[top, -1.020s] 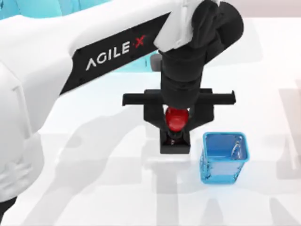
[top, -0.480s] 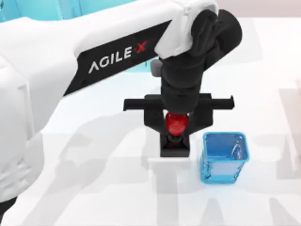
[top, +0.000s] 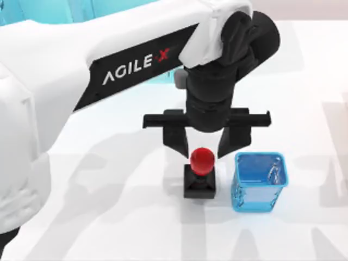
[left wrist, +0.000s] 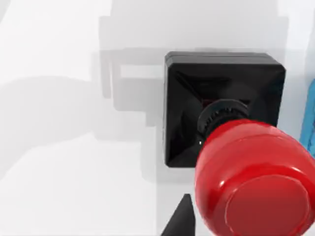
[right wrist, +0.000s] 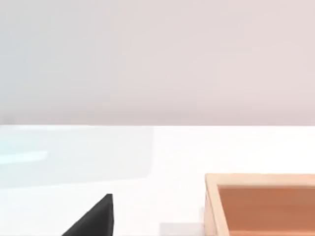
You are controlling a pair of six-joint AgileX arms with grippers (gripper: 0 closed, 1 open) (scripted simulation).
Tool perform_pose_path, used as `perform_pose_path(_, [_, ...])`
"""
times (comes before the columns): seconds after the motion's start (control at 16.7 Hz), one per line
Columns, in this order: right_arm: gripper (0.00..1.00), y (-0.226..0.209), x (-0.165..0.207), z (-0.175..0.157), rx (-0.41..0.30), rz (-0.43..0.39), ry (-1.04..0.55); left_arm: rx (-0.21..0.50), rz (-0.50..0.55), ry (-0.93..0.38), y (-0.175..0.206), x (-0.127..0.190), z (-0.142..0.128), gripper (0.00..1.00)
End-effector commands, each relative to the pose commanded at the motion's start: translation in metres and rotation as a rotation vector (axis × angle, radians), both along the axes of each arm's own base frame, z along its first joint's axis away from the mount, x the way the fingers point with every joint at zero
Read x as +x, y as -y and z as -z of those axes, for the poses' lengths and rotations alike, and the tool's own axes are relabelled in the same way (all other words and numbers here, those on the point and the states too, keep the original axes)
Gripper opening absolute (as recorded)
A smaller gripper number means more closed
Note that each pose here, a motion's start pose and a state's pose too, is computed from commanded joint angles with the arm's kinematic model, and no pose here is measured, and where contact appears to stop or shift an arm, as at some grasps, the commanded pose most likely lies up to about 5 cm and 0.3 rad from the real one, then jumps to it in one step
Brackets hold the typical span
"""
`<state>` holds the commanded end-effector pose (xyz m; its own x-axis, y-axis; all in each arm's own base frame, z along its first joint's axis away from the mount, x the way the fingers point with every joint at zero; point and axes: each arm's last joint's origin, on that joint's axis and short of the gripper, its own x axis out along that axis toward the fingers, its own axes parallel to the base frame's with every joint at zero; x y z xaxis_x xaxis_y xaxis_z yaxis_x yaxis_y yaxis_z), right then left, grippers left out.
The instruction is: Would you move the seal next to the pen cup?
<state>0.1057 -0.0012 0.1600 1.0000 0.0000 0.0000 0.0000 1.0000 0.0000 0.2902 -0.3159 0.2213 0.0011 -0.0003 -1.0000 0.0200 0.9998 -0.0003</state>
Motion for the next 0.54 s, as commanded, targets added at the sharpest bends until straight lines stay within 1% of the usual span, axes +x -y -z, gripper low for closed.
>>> perform_pose_path(0.18, [1.0,0.0,0.0,0.0,0.0,0.0,0.0,0.0,0.0,0.0,0.0,0.0,0.0,0.98])
perform_pose_path(0.24, [1.0,0.0,0.0,0.0,0.0,0.0,0.0,0.0,0.0,0.0,0.0,0.0,0.0,1.0])
perform_pose_path(0.54, [1.0,0.0,0.0,0.0,0.0,0.0,0.0,0.0,0.0,0.0,0.0,0.0,0.0,1.0])
